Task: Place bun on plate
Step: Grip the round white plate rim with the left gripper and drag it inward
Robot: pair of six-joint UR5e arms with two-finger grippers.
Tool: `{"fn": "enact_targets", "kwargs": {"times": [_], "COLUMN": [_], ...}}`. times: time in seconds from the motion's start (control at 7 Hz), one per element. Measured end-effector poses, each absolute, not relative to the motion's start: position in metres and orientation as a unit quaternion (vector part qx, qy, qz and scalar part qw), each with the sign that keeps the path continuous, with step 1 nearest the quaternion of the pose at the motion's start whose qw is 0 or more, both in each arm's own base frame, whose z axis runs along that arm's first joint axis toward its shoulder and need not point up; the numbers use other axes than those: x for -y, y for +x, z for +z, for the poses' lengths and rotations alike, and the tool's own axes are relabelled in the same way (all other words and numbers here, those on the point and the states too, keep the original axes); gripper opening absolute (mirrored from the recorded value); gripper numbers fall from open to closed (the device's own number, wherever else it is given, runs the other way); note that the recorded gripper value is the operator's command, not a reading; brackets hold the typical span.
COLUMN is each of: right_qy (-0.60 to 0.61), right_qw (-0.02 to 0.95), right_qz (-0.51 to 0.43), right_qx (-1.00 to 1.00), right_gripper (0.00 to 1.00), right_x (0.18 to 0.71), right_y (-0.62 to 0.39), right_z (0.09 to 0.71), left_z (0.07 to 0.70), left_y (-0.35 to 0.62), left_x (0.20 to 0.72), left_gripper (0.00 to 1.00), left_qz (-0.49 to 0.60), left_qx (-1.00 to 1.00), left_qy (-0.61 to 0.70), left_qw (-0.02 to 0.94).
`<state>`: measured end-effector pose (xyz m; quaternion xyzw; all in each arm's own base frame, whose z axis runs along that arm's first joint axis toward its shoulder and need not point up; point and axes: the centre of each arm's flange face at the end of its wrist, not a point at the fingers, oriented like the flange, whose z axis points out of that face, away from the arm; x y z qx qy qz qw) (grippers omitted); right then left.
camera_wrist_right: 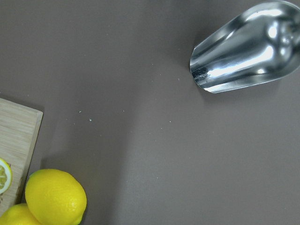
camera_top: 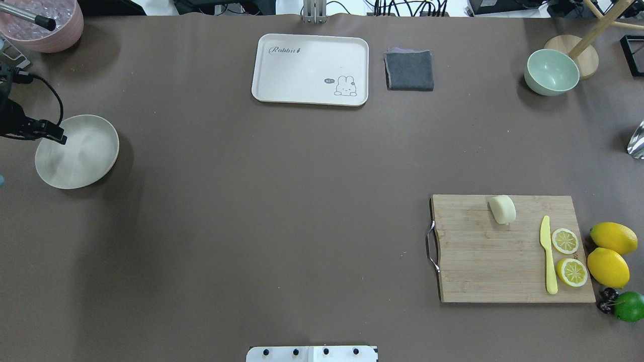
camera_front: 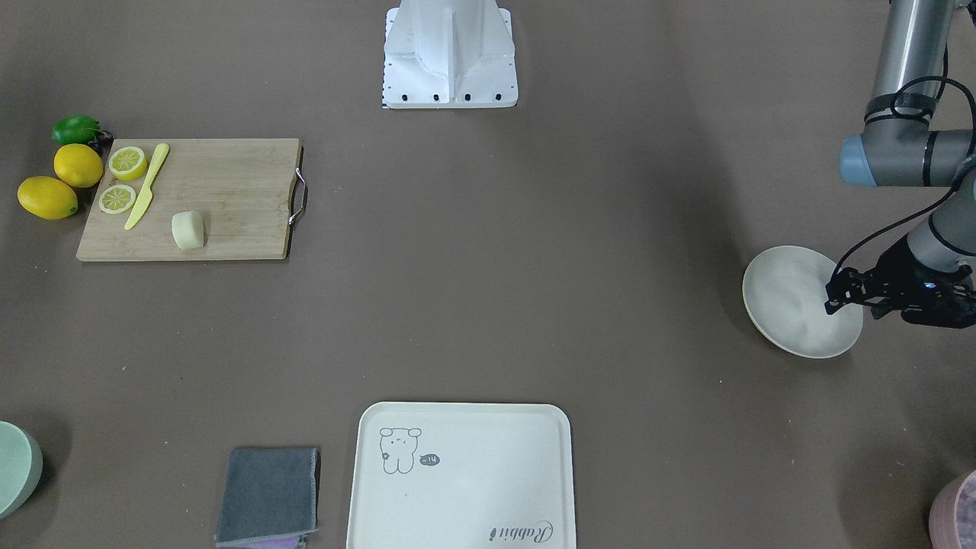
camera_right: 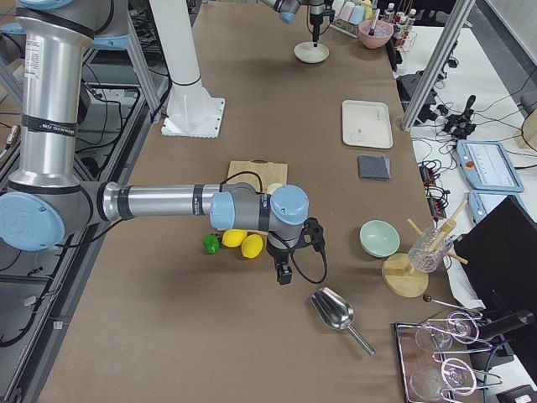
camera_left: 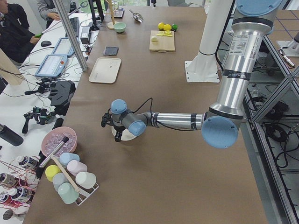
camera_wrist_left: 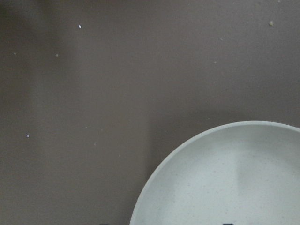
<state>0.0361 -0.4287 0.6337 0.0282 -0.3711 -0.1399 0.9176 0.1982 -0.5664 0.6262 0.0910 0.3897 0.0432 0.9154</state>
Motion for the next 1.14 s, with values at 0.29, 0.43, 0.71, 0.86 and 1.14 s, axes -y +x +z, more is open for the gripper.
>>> {"fn": "enact_targets", "kwargs": {"times": [0.29,0.43,0.71,0.86,1.14], "right_qy": [0.027,0.026,0.026,0.028,0.033], "right_qw": [0.918,0.918,0.918,0.918,0.918], "right_qz": [-0.139,-0.138,-0.138,-0.139,-0.134], "right_qx": [0.372,0.372,0.372,0.372,0.371], "right_gripper": [1.00,1.00,1.00,1.00,1.00], "right_x": [0.428,0.427,0.427,0.428,0.432], "right_y": [0.036,0.036,0.036,0.036,0.036], "right_z": [0.634,0.635,0.635,0.633,0.625], "left_z": [0.639,0.646,0.650,0.644,0.593], "left_y": [0.196,0.193,0.191,0.191,0.184], "left_x": [0.556,0.551,0.546,0.548,0.555], "left_gripper": [0.29,0.00,0.00,0.00,0.00], "left_qz": [0.045,0.044,0.038,0.029,0.009], "left_qx": [-0.387,-0.384,-0.383,-0.387,-0.437], "left_qy": [0.088,0.085,0.081,0.080,0.067], "left_qw": [0.917,0.918,0.919,0.918,0.897]}}
